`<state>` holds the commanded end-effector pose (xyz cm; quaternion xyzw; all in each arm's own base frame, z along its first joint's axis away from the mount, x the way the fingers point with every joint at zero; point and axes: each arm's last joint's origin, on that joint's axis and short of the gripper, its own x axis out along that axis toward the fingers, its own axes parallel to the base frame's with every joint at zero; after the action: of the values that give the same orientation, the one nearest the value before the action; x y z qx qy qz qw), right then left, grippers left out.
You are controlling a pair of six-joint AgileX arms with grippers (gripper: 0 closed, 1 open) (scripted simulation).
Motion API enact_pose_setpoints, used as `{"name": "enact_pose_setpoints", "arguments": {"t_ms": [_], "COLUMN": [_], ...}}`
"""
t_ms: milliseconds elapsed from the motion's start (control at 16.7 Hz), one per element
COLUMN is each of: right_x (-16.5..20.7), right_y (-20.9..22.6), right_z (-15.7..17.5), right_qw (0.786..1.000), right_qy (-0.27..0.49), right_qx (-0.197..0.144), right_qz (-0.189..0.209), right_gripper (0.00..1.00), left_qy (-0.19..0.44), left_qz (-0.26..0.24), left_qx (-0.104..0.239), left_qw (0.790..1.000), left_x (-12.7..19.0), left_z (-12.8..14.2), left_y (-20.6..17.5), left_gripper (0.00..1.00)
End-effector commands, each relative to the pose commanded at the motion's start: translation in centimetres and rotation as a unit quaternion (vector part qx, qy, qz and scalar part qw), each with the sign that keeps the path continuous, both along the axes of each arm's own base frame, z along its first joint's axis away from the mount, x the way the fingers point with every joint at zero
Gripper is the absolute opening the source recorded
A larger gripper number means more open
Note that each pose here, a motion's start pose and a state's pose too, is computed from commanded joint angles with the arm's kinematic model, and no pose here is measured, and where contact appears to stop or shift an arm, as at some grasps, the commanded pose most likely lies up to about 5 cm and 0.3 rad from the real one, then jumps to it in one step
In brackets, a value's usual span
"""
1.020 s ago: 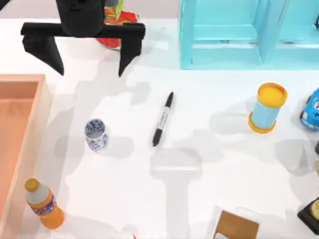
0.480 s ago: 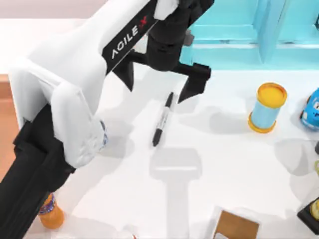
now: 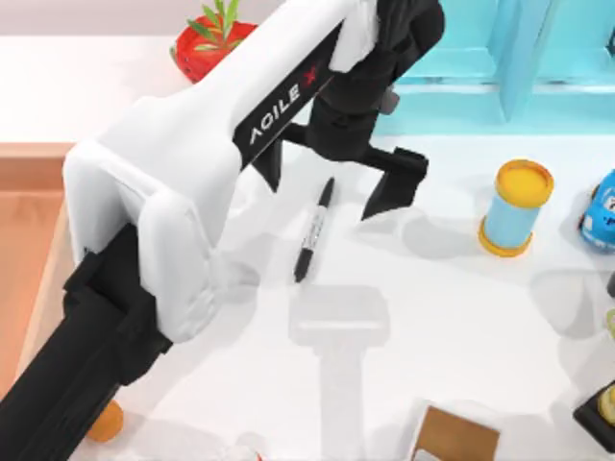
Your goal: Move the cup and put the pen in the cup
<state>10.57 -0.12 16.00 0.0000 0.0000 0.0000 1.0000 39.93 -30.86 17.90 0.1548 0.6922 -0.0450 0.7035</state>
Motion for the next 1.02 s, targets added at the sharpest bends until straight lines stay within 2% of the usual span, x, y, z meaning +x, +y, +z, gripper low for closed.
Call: {"name": "enact_pose_setpoints", "arguments": {"t_ms": [300,780,1020], "right_x": [0.0,0.0,0.0], "right_y": [0.0,0.0,0.0], "right_z": [0.0,0.0,0.0], "right_qw": [1.000,1.000,1.000], "right_qy": [0.000,0.000,0.000], "right_qx": [0.000,0.000,0.000], "right_qz": [0.000,0.000,0.000], "right_gripper": [1.00,1.00,1.00], "left_qy": [-0.006,0.003,0.000], "left_qz": [-0.002,-0.002,-0.002], "left_qx": [-0.003,0.004,0.002], "left_qw": [1.000,1.000,1.000], "left_x": [0.5,0.7,0.6], "left_z": [-1.4,-8.7,-9.5], "left_y": [-0.2,0.9,1.1], "left_gripper": [1.00,1.00,1.00]}}
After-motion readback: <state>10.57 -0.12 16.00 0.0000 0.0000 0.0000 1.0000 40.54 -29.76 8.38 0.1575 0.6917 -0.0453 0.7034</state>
